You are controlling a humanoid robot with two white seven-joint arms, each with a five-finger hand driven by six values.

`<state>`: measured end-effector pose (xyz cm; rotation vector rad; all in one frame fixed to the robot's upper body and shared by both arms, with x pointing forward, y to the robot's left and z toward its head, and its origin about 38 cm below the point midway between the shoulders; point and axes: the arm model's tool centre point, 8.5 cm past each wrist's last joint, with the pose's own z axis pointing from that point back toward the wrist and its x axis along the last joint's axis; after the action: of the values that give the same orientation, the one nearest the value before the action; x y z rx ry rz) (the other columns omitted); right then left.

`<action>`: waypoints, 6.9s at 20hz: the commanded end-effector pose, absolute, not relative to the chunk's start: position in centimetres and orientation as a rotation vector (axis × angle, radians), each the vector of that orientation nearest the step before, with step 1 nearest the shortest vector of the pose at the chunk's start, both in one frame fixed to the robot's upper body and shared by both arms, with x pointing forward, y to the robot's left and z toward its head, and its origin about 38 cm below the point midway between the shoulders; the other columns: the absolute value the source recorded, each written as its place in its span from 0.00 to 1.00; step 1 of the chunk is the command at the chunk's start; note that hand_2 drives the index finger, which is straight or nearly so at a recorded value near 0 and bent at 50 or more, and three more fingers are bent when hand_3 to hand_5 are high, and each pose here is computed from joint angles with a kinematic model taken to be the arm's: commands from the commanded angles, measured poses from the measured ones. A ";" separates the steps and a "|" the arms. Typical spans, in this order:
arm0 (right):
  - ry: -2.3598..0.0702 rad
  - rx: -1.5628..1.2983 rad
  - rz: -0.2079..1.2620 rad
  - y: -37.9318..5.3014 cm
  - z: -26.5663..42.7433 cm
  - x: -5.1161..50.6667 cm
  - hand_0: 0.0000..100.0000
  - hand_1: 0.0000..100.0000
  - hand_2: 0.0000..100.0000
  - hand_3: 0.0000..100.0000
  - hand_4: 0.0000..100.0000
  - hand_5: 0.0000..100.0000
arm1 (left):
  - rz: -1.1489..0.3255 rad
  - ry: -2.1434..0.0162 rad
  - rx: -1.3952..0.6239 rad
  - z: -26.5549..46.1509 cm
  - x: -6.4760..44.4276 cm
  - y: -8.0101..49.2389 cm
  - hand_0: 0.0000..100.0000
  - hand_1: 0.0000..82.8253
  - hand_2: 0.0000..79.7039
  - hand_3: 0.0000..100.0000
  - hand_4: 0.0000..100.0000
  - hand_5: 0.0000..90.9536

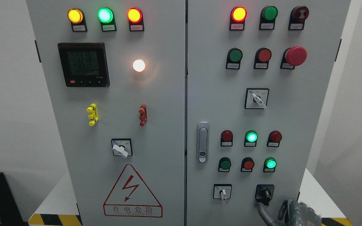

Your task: Flip black knob to close circuit

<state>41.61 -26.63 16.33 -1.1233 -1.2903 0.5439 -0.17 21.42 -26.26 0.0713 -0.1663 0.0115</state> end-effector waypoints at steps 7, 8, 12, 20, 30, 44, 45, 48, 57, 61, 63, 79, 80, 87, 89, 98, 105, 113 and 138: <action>-1.271 -1.128 0.543 -26.9 16.0 42.2 0.00 0.14 0.80 0.96 0.80 0.83 | -0.032 -0.148 0.065 -26.2 -0.9 21.3 0.12 0.67 0.00 0.00 0.00 0.00; -1.271 -1.125 0.542 -26.8 15.9 42.2 0.00 0.14 0.80 0.96 0.80 0.83 | -0.032 -0.148 0.065 -26.2 -0.9 21.3 0.12 0.67 0.00 0.00 0.00 0.00; -1.272 -1.124 0.540 -26.8 16.0 42.2 0.00 0.14 0.80 0.96 0.80 0.83 | -0.032 -0.146 0.066 -26.2 -0.9 21.3 0.12 0.67 0.00 0.00 0.00 0.00; -1.266 -1.132 0.523 -27.4 15.9 42.2 0.00 0.14 0.80 0.96 0.80 0.83 | -0.032 -0.148 0.065 -26.2 -0.9 21.3 0.12 0.67 0.00 0.00 0.00 0.00; -1.275 -1.138 0.513 -27.5 16.3 42.2 0.00 0.14 0.79 0.96 0.80 0.83 | -0.032 -0.146 0.067 -26.2 -0.9 21.4 0.12 0.67 0.00 0.00 0.00 0.00; -1.267 -1.149 0.491 -28.4 16.5 42.2 0.00 0.14 0.79 0.96 0.79 0.82 | -0.032 -0.148 0.067 -26.2 -0.9 21.4 0.12 0.67 0.00 0.00 0.00 0.00; -1.263 -1.150 0.486 -28.6 16.5 42.2 0.00 0.14 0.79 0.96 0.79 0.82 | -0.032 -0.148 0.065 -26.2 -0.9 21.3 0.12 0.67 0.00 0.00 0.00 0.00; -1.265 -1.155 0.474 -28.9 16.8 42.3 0.00 0.14 0.79 0.96 0.79 0.82 | -0.032 -0.148 0.065 -26.2 -0.9 21.3 0.12 0.67 0.00 0.00 0.00 0.00; -1.271 -1.156 0.466 -29.0 17.1 42.4 0.00 0.14 0.79 0.96 0.79 0.82 | -0.032 -0.146 0.066 -26.2 -0.9 21.3 0.12 0.67 0.00 0.00 0.00 0.00; -1.270 -1.160 0.456 -29.3 17.2 42.4 0.00 0.14 0.79 0.95 0.79 0.82 | -0.032 -0.146 0.067 -26.2 -0.9 21.4 0.12 0.67 0.00 0.00 0.00 0.00; -1.271 -1.160 0.452 -29.4 17.3 42.4 0.00 0.14 0.79 0.95 0.79 0.82 | -0.032 -0.148 0.065 -26.2 -0.9 21.3 0.12 0.67 0.00 0.00 0.00 0.00; -1.286 -1.157 0.448 -29.3 17.6 42.4 0.00 0.14 0.78 0.95 0.79 0.82 | -0.032 -0.146 0.067 -26.2 -0.9 21.4 0.12 0.67 0.00 0.00 0.00 0.00; -1.287 -1.155 0.450 -29.2 17.6 42.4 0.00 0.14 0.78 0.95 0.79 0.82 | -0.032 -0.146 0.066 -26.2 -0.9 21.3 0.12 0.67 0.00 0.00 0.00 0.00; -1.312 -1.144 0.473 -28.5 17.4 42.3 0.00 0.14 0.78 0.95 0.79 0.82 | -0.032 -0.148 0.065 -26.2 -0.9 21.3 0.12 0.67 0.00 0.00 0.00 0.00; -1.311 -1.142 0.473 -28.5 17.3 42.2 0.00 0.14 0.79 0.95 0.79 0.81 | -0.032 -0.146 0.066 -26.2 -0.9 21.3 0.12 0.67 0.00 0.00 0.00 0.00; -1.339 -1.122 0.530 -26.6 16.7 42.1 0.00 0.15 0.78 0.95 0.78 0.81 | -0.032 -0.148 0.065 -26.2 -0.9 21.3 0.12 0.67 0.00 0.00 0.00 0.00; -1.350 -1.106 0.569 -25.7 16.1 41.9 0.00 0.15 0.78 0.95 0.78 0.81 | -0.032 -0.148 0.065 -26.2 -0.9 21.3 0.12 0.67 0.00 0.00 0.00 0.00; -1.419 -1.136 0.566 -25.4 17.3 40.6 0.00 0.15 0.76 0.94 0.78 0.81 | -0.032 -0.148 0.065 -26.2 -0.9 21.3 0.12 0.67 0.00 0.00 0.00 0.00; -1.818 -0.096 -0.194 -24.3 11.5 29.4 0.00 0.10 0.19 0.38 0.33 0.19 | -0.032 -0.146 0.067 -26.2 -0.9 21.4 0.12 0.67 0.00 0.00 0.00 0.00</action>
<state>31.51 -24.48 12.71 -0.3194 -1.8096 -0.0121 -0.18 21.42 -26.26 0.0713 -0.1657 0.0114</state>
